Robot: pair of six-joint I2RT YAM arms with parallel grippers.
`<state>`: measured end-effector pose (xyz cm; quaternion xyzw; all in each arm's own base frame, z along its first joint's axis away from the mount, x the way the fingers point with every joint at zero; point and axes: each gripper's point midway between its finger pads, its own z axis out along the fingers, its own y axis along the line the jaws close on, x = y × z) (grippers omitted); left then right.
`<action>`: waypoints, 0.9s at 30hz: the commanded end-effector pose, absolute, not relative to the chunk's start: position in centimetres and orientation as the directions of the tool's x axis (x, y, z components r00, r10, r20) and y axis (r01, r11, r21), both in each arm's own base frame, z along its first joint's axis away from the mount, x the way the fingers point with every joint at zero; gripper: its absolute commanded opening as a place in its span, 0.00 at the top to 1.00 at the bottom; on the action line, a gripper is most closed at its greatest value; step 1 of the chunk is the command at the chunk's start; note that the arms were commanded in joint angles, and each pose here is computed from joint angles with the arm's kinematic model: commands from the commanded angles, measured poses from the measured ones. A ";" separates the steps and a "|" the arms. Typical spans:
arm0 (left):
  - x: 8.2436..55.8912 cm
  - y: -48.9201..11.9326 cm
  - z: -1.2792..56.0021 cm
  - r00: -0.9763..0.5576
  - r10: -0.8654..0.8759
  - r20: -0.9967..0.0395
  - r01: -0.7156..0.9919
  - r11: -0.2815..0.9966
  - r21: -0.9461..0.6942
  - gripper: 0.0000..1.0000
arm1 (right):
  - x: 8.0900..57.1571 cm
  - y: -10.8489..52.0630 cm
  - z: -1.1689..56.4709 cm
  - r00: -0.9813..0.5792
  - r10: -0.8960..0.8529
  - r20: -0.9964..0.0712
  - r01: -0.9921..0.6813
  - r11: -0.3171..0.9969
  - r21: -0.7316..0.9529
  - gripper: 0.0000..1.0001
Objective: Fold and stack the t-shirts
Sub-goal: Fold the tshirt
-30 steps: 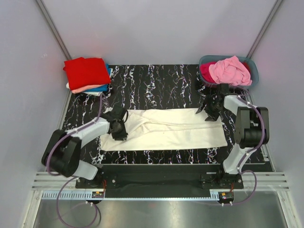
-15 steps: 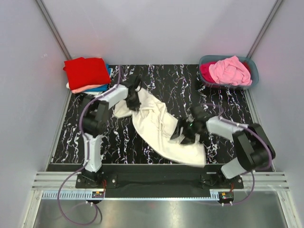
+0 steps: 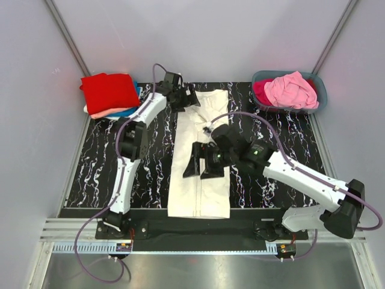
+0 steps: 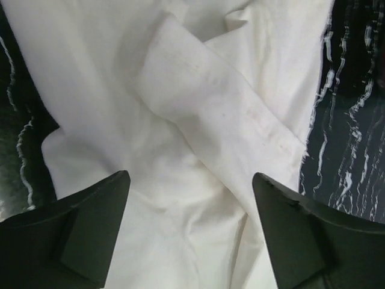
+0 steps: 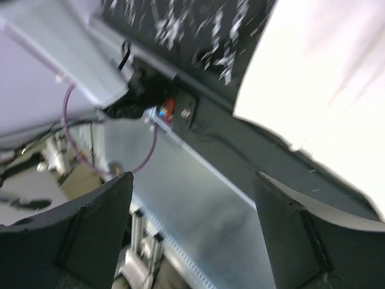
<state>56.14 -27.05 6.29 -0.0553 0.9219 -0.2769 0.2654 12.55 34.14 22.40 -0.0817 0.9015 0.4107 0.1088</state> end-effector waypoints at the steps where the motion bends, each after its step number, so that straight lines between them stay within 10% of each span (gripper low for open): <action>1: 56.6 -25.8 20.4 -0.733 -0.274 -0.623 0.206 0.783 -0.587 0.01 | 17.1 28.3 19.4 -0.941 -0.003 -0.339 -0.184 0.844 0.504 0.12; 11: 44.1 -16.1 32.9 -0.605 -0.244 -0.758 0.173 0.889 -0.424 0.01 | 31.7 24.8 17.1 -0.882 -0.023 -0.470 -0.130 0.972 0.196 0.12; 27: 21.9 -9.4 21.3 -0.678 -0.144 -0.721 0.131 0.941 -0.311 0.01 | 45.6 27.0 5.4 -0.931 -0.098 -0.353 -0.095 0.995 -0.026 0.14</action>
